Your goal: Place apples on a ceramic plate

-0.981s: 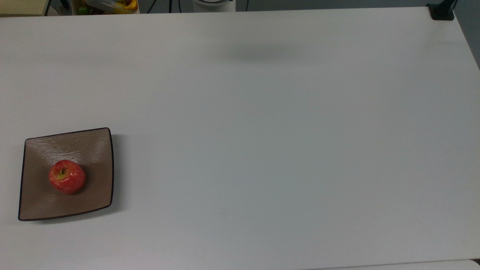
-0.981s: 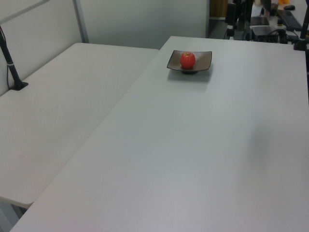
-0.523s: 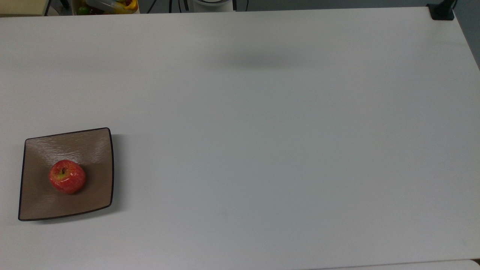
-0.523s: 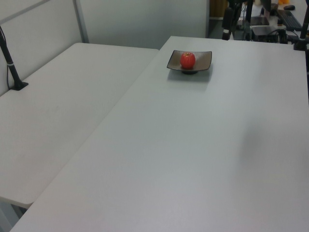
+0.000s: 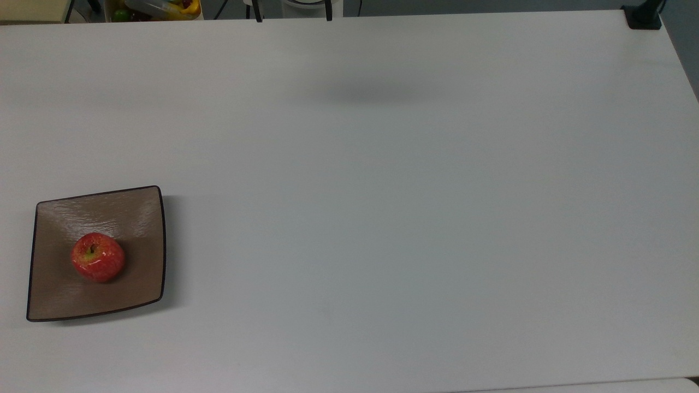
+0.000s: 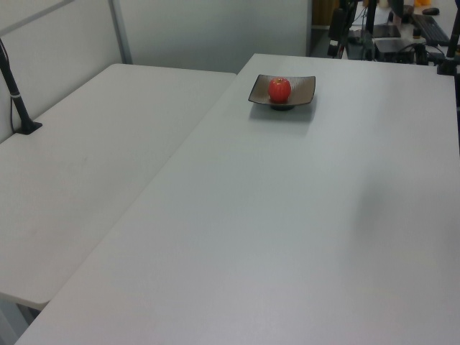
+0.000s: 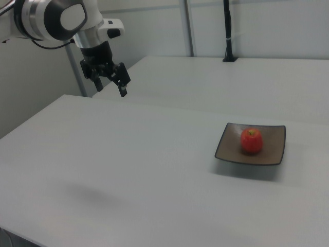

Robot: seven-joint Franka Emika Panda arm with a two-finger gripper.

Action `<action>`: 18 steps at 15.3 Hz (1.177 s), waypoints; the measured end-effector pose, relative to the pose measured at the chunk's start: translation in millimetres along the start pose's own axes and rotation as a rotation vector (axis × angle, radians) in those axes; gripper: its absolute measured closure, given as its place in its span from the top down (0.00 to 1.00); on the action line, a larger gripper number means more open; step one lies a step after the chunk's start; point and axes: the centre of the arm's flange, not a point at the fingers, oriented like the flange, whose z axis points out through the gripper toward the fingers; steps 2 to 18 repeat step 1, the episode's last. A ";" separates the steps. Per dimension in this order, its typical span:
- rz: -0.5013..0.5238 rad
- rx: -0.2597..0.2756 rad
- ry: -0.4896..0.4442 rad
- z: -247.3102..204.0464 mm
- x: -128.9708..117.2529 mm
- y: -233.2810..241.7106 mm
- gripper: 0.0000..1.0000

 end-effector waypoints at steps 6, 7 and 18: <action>0.000 0.000 0.000 -0.1 0.0 -0.1 1.00; 0.000 0.000 0.000 -0.1 0.0 -0.1 1.00; 0.000 0.000 0.000 -0.1 0.0 -0.1 1.00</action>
